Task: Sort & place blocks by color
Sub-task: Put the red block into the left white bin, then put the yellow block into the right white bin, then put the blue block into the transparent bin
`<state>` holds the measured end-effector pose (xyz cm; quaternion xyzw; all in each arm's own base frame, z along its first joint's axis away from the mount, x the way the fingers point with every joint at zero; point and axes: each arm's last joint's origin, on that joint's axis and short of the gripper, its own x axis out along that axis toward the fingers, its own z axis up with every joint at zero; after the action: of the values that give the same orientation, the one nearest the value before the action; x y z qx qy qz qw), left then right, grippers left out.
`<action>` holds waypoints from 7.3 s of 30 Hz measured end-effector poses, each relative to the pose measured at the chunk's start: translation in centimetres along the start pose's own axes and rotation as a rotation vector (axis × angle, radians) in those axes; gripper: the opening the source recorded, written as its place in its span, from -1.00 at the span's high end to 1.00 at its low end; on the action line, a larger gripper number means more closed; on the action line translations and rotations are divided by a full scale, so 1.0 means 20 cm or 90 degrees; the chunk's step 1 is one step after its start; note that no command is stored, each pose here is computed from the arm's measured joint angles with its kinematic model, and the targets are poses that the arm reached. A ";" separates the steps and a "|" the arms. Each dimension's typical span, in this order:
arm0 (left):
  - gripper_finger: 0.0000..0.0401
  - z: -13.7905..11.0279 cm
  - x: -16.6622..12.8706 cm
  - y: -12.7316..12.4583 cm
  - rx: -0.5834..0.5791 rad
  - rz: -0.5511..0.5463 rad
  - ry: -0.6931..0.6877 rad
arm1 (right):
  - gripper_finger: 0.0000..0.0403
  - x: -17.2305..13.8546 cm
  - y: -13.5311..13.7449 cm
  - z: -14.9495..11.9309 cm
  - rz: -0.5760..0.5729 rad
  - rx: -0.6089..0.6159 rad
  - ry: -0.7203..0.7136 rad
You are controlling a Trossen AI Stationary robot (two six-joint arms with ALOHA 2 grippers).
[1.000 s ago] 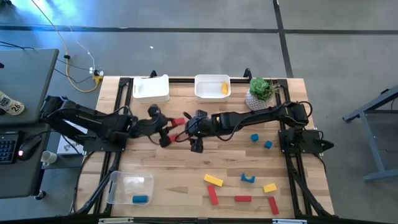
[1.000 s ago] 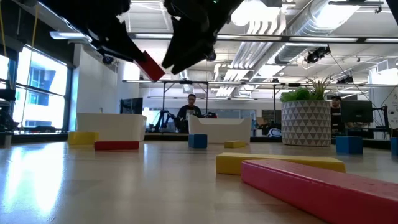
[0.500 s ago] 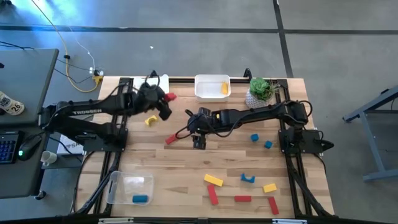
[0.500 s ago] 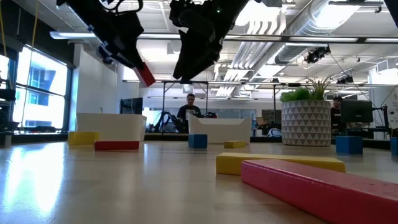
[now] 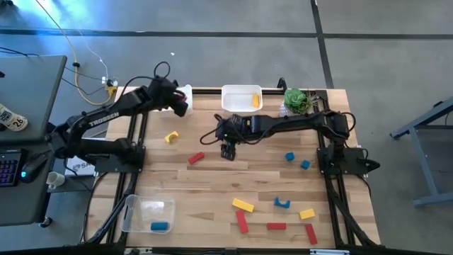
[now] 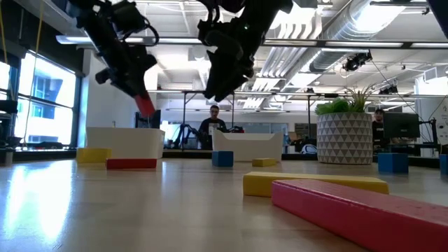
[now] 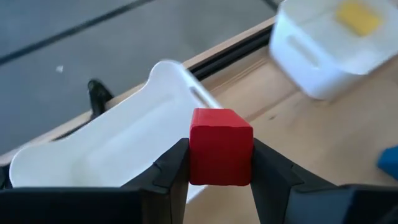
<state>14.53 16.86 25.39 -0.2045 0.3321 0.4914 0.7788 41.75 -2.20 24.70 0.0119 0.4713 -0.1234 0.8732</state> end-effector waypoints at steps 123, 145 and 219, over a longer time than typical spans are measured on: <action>0.10 -0.25 -0.41 -0.42 0.059 -0.345 0.052 | 0.64 0.07 -0.78 0.09 -0.156 -0.142 0.151; 0.10 -0.28 -0.44 -0.45 0.080 -0.347 0.043 | 0.38 0.14 -1.14 -0.12 -0.153 0.117 0.184; 0.10 -0.33 -0.48 -0.66 0.063 -0.393 -0.010 | -0.01 -0.52 -0.10 -0.65 -0.056 0.050 0.304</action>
<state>21.38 0.84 27.53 -0.2539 0.2720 0.2164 0.9026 25.18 -0.17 26.14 0.0542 0.6592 -0.1732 0.7298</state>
